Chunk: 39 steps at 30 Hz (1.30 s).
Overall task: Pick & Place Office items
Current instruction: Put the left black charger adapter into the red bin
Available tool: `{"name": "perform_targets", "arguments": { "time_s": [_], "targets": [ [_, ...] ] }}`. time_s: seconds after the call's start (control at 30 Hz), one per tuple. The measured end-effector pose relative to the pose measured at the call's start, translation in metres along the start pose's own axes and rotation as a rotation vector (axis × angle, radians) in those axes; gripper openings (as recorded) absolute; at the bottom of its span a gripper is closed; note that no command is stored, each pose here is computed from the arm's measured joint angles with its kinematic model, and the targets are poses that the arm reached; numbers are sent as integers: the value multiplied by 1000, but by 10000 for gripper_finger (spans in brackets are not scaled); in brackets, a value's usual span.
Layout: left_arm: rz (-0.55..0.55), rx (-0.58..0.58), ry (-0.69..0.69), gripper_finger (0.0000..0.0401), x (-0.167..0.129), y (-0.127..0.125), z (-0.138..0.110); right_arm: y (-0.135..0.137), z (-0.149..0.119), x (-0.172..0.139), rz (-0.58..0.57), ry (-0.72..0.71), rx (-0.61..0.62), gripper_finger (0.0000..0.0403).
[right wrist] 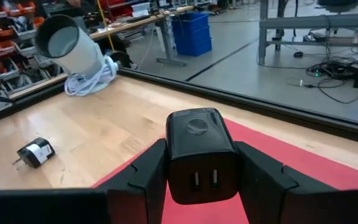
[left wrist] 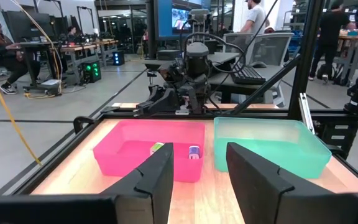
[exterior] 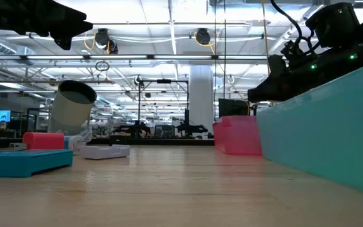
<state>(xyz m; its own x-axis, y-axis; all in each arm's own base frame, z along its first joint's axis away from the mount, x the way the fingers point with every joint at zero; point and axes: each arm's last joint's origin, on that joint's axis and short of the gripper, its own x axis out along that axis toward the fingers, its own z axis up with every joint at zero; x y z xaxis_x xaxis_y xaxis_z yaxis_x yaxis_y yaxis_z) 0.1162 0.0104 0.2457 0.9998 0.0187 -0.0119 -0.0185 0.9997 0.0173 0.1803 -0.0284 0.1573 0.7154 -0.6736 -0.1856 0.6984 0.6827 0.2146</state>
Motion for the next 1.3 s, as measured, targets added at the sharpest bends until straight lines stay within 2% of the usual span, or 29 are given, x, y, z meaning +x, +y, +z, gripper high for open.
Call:
{"name": "perform_targets", "arguments": {
  "time_s": [0.4, 0.97, 1.3],
  "targets": [
    [0, 0, 0, 172, 0, 0, 0, -10, -12, -4, -41, 20, 31, 146],
    [0, 0, 0, 207, 0, 0, 0, -10, -13, -4, -43, 24, 26, 146],
    [0, 0, 0, 196, 0, 0, 0, -11, -13, -4, -43, 24, 24, 146]
  ]
}}
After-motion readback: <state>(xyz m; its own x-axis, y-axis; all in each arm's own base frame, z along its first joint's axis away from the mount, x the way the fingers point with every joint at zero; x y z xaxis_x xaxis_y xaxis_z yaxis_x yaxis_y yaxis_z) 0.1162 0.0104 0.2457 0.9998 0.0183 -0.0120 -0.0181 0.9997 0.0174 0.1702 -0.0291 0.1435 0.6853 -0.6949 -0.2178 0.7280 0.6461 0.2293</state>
